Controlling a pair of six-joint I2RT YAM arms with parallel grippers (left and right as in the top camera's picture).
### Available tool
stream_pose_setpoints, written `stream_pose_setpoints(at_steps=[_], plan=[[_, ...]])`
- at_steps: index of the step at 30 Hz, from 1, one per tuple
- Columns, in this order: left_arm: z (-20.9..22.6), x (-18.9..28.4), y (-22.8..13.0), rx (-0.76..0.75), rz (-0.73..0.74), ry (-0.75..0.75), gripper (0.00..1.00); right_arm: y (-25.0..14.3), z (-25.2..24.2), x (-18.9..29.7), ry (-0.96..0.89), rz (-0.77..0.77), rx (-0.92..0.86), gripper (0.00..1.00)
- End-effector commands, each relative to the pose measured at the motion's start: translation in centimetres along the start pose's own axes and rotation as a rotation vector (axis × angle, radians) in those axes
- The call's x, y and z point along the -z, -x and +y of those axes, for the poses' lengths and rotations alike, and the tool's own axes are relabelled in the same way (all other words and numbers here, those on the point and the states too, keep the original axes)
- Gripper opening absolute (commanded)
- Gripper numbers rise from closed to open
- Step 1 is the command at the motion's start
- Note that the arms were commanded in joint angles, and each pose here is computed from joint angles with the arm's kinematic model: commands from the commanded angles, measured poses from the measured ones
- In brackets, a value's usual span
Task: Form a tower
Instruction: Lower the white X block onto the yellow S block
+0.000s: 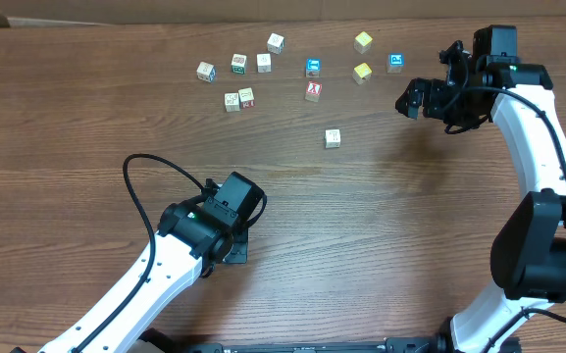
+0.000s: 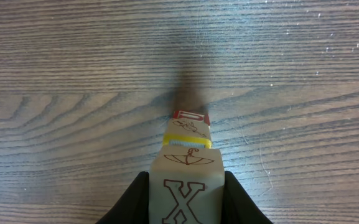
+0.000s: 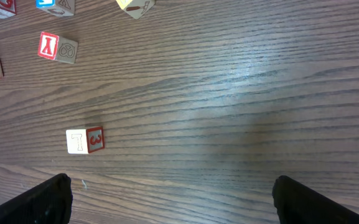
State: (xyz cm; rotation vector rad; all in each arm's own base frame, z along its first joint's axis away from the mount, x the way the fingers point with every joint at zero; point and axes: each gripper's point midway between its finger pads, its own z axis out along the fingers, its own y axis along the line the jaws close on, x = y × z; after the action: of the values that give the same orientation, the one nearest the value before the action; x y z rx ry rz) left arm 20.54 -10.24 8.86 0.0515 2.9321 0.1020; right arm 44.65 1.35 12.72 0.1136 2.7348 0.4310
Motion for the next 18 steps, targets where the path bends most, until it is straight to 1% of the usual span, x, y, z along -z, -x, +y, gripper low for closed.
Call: stream_pose_setpoints(at_steps=[1, 18], plan=[[0.26, -0.34, -0.08, -0.036, -0.002, 0.025, 0.11, 1.15, 0.57, 1.51, 0.003, -0.05, 0.013, 1.0], [0.25, -0.35, -0.03, -0.04, -0.004, 0.024, 0.12, 1.15, 0.57, 1.51, 0.003, -0.05, 0.013, 1.0]])
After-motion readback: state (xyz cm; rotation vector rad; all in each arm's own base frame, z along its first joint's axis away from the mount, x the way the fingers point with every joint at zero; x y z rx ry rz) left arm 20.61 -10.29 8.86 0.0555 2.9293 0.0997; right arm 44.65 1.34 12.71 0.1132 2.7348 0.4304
